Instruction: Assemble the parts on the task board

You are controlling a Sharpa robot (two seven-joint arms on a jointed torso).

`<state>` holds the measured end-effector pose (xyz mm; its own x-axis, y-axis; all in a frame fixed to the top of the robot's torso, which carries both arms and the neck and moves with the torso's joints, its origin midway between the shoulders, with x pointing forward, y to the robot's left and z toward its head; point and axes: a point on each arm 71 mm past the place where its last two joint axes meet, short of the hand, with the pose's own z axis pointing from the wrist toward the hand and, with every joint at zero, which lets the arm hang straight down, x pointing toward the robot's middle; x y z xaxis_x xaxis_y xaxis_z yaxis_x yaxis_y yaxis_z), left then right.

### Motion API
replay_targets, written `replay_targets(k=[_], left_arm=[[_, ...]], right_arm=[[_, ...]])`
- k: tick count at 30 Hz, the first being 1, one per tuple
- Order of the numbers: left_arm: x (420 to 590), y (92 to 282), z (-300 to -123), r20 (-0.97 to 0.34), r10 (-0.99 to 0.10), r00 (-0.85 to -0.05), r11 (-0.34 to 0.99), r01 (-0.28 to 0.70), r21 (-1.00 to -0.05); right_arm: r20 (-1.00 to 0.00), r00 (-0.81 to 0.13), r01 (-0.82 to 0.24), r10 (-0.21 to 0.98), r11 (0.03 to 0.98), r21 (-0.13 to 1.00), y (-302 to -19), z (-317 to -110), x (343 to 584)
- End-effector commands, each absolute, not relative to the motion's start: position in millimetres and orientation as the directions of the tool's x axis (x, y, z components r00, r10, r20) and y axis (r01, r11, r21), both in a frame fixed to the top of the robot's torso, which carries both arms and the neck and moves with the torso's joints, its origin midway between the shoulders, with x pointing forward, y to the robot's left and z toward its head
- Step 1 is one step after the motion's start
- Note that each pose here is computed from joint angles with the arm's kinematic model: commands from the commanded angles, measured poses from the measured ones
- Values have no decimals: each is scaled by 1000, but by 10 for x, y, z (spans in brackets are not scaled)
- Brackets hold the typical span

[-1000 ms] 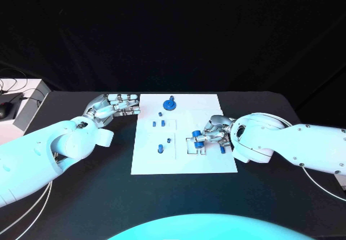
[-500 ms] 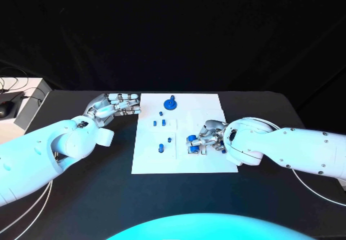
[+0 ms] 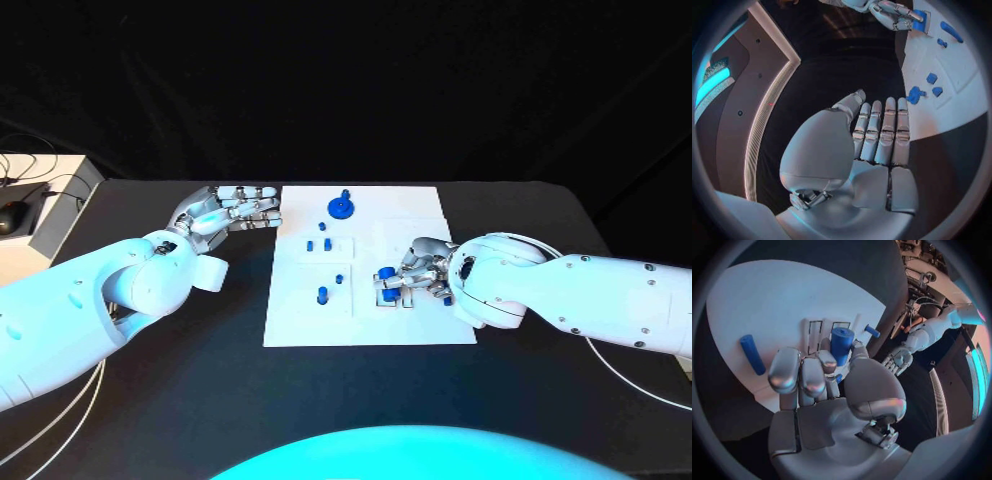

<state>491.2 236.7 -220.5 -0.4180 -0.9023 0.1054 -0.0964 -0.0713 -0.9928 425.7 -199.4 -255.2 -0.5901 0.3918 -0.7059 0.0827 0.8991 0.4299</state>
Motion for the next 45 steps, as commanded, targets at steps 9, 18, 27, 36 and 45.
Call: replay_targets(k=[9,18,27,36,45], left_arm=[[4901,2361,-2196,115,-896,-428,-81,-97,-992],[4899,2369,-2195,115,-897,-427,-80,-98,-992],[4901,2379,-2197,114,-898,-425,-79,-98,-992],[4901,2375,-2197,114,-898,-426,-79,-99,-992],[4901,2383,-2197,113,-899,-424,-78,-99,-992]], right_arm=[[-709,-615,54,346,915,399,-1969,-2583,4238],[-705,-623,46,339,916,399,-1957,-2581,4214],[-704,-626,40,336,915,402,-1946,-2577,4191],[-716,-607,46,344,915,401,-1965,-2580,4221],[-725,-600,41,339,917,396,-1966,-2582,4240]])
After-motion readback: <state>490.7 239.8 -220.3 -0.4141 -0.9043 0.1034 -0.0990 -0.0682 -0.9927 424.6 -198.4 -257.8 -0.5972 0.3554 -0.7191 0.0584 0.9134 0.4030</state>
